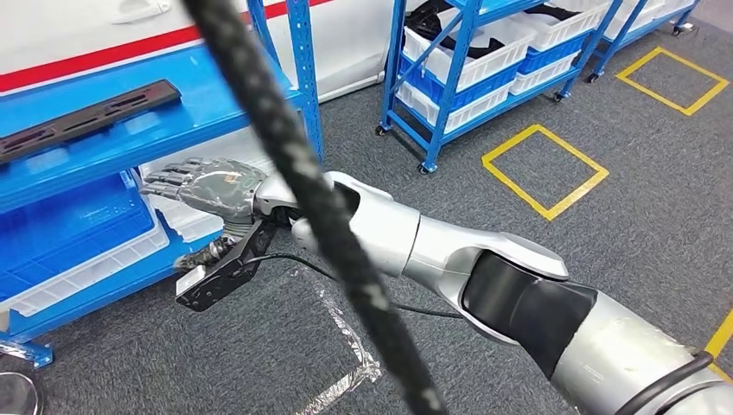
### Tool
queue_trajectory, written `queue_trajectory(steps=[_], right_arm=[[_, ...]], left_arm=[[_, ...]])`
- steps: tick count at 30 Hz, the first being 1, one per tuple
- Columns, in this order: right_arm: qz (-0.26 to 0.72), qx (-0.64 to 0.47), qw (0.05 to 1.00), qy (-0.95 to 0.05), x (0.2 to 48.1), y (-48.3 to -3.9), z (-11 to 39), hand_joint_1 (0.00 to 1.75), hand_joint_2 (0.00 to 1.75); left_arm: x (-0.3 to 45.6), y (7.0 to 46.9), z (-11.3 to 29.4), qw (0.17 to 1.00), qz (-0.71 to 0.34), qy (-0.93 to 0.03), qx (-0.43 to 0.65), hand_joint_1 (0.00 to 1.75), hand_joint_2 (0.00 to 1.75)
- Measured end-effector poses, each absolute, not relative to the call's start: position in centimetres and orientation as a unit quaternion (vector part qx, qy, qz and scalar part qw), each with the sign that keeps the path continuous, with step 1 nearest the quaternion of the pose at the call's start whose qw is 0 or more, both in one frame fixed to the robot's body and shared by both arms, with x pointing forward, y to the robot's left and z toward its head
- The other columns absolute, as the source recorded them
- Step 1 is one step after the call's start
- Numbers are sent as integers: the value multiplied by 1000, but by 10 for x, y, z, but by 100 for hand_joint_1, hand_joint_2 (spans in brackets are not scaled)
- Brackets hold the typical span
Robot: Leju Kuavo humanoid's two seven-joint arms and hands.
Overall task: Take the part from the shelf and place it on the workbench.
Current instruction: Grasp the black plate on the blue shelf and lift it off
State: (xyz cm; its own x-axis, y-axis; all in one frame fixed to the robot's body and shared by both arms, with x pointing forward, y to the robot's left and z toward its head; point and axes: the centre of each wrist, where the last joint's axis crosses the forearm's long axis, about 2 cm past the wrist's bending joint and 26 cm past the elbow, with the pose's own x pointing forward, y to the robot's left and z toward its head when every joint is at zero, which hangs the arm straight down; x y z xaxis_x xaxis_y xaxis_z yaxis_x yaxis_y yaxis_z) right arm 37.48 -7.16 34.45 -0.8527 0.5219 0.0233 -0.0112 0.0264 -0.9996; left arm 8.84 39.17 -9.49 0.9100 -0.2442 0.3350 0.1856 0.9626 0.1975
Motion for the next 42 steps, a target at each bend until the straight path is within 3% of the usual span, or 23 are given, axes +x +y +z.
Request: queue_trajectory(steps=[31, 35, 41, 42], right_arm=[[675, -186, 201, -685, 375, -71, 343, 0, 0], [677, -184, 205, -683, 375, -71, 340, 0, 175], [679, -185, 200, -682, 375, -70, 340, 0, 175], [679, -185, 199, -682, 375, -70, 340, 0, 131]], left_arm=[[86, 389, -96, 973, -113, -185, 80, 0, 0], [85, 389, -96, 973, -113, -184, 79, 0, 0], [86, 385, -97, 974, -115, -183, 73, 0, 0], [86, 385, -97, 974, -115, -183, 72, 0, 0]])
